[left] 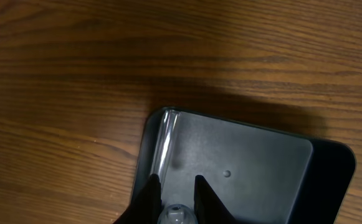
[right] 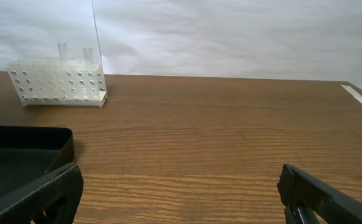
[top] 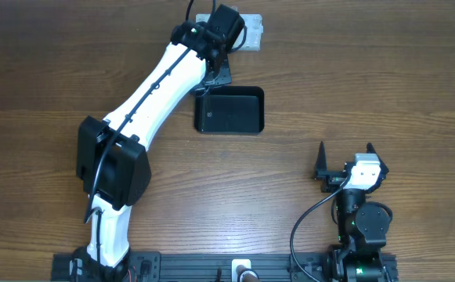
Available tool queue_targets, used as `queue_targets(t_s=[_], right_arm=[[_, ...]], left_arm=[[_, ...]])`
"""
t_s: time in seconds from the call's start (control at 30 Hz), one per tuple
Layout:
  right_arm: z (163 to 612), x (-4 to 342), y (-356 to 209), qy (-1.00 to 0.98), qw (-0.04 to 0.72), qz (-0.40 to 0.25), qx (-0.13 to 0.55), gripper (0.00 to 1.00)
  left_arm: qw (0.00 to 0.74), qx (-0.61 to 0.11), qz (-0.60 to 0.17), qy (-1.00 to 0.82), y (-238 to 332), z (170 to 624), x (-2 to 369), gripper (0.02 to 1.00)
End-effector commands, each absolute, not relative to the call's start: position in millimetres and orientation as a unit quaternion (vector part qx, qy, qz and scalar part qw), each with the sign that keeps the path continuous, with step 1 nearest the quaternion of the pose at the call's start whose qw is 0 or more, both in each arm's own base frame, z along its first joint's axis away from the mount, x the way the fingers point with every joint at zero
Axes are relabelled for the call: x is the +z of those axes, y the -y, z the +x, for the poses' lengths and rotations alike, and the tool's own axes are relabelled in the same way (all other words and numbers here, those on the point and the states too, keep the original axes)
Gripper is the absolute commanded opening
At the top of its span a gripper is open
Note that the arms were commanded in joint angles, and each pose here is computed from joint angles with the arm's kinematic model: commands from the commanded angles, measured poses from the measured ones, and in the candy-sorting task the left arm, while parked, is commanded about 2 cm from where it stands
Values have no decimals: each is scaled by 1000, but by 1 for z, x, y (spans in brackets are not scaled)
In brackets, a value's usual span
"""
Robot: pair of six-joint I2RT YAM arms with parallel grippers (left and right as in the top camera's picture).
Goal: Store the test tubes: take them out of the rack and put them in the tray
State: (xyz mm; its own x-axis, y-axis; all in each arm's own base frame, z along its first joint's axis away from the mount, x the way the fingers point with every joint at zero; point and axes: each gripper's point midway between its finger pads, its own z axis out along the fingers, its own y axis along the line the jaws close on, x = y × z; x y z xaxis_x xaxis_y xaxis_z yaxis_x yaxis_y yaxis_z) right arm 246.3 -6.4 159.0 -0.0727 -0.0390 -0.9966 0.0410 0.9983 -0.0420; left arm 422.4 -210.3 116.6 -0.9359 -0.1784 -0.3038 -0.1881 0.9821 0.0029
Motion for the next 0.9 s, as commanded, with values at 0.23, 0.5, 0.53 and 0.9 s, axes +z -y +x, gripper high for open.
queue_targets(t_s=[0.23,0.5,0.53,0.9], right_arm=[[246,157,7,-732,681,-1,-31,991],[246,157,7,-732,681,-1,-31,993],[246,157,7,-732,681,-1,-31,991],[246,158,7,-732,681,-1,-31,993]], left_arm=[[133,22,-93,-987,219,428,81,132],[120,31,-92,-988,219,428,63,150],[119,31,-92,-988,219,429,61,152],[174,47,-100,-979,212,447,78,503]])
